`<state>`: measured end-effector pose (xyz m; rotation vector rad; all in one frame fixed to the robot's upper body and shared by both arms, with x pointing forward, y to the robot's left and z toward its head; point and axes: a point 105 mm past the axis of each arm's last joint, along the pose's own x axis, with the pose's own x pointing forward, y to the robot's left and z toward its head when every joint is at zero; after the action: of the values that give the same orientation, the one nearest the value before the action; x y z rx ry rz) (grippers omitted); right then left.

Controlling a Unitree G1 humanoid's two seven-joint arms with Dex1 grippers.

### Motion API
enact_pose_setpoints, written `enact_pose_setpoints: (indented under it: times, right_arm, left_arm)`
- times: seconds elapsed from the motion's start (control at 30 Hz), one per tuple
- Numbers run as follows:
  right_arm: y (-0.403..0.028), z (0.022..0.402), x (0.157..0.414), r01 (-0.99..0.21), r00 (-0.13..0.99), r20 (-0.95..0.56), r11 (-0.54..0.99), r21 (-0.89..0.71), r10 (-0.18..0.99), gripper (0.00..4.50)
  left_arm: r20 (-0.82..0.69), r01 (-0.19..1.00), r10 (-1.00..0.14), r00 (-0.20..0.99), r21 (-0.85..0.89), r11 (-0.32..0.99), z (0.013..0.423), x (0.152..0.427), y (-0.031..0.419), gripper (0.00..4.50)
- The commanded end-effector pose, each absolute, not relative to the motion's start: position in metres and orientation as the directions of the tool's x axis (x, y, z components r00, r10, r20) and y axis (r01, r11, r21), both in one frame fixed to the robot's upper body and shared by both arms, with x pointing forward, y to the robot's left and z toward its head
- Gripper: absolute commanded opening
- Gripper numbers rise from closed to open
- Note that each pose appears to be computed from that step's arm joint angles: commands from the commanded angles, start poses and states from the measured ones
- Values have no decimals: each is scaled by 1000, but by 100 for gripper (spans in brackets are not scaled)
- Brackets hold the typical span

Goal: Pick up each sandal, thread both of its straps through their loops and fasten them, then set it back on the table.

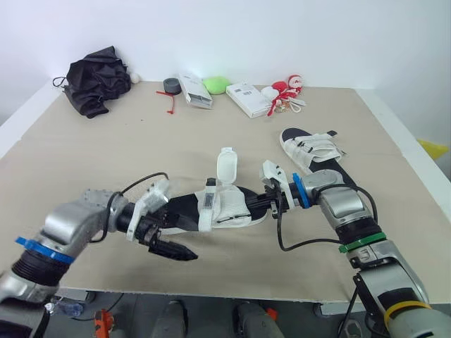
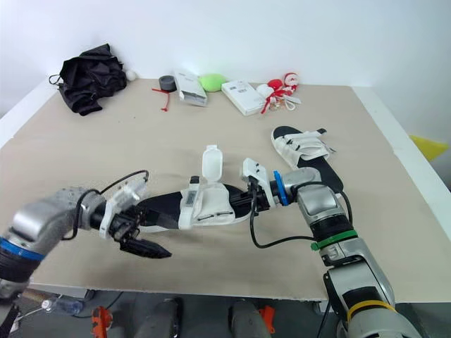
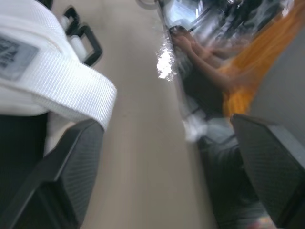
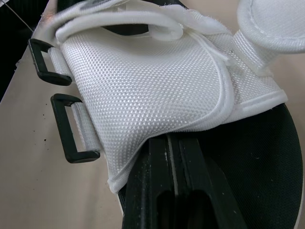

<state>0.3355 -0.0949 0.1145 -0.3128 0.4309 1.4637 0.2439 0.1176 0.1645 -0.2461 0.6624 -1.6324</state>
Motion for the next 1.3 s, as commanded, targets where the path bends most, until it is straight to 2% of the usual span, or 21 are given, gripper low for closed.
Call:
enact_pose_setpoints:
  times: [0.03,0.2,0.3,0.47,0.53,0.7,1.0,1.3]
  right_arm:
    - [-101,93,333,-988,40,-530,114,108,847,0]
    - [-102,95,334,-988,37,-531,109,105,846,0]
    - [-101,96,336,-989,38,-531,108,102,847,0]
    - [-100,97,336,-990,37,-529,104,98,848,0]
    - [-99,98,336,-990,37,-527,104,98,849,0]
    - [-100,98,337,-990,42,-526,108,96,849,0]
    - [-97,98,337,-989,45,-518,110,94,854,0]
    - [-96,97,336,-989,52,-512,116,93,857,0]
  left_arm:
    - [-181,751,-969,-165,-661,-4,188,240,137,434]
    - [-193,687,-977,-87,-722,81,189,246,156,434]
    - [-198,696,-980,14,-702,152,184,263,161,434]
    - [-119,678,-980,160,-709,197,190,292,165,434]
    - [-106,662,-960,258,-705,256,190,310,165,434]
    - [-38,600,-935,353,-758,257,196,331,160,434]
    - [-49,463,-943,329,-862,207,184,339,128,434]
    - [-78,442,-950,303,-871,213,171,346,99,434]
